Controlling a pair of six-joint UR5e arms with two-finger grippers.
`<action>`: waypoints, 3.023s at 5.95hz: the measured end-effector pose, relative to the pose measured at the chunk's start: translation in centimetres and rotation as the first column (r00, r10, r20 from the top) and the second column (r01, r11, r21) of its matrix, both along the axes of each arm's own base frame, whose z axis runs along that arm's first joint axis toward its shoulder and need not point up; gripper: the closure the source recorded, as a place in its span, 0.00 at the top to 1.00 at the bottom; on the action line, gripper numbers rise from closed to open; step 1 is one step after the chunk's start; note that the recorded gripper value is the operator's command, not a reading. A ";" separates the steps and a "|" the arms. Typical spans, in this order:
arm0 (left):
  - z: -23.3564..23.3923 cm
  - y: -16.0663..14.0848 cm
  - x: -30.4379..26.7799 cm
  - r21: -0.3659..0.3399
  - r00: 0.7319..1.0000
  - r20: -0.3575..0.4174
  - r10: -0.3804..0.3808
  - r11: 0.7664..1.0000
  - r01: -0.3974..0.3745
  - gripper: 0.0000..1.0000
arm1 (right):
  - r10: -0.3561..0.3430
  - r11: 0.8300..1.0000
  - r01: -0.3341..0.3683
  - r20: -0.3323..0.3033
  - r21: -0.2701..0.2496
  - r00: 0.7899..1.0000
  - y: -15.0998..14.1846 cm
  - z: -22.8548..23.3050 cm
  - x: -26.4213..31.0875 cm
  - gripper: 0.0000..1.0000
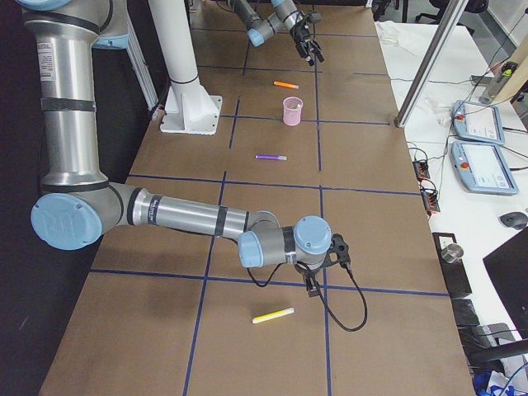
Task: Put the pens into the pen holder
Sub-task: 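Withdraw the left gripper from the cup toward the orange highlighter, then hold left gripper above orange highlighter while right gripper grasps yellow highlighter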
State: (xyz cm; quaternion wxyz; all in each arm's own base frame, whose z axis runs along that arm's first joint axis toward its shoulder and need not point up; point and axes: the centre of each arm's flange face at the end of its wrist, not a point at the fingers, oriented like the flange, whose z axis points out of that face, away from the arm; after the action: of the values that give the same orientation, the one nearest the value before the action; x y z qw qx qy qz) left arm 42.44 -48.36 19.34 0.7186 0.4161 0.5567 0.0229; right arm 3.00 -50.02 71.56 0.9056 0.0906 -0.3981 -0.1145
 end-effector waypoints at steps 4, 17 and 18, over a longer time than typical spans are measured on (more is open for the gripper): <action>5.2 0.1 -1.7 -0.276 0.954 0.234 0.189 0.954 -0.122 1.00 | -0.040 0.999 0.041 -0.088 0.007 0.995 3.5 6.9 0.1 1.00; 7.9 -0.6 -2.1 -0.329 0.937 0.274 0.216 0.937 -0.119 1.00 | -0.105 0.993 0.108 -0.076 0.041 0.992 2.9 10.8 -3.3 0.97; 7.9 -0.6 -2.2 -0.329 0.937 0.274 0.216 0.937 -0.119 1.00 | -0.112 0.993 0.115 -0.076 0.038 0.991 2.9 10.9 -3.7 0.95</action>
State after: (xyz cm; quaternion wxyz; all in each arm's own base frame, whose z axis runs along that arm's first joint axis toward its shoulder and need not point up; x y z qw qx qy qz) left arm 40.28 -48.94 27.21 0.8473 0.2411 0.4693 0.0620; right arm -0.68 -47.10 82.41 0.9095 0.0827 -0.3666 -0.1777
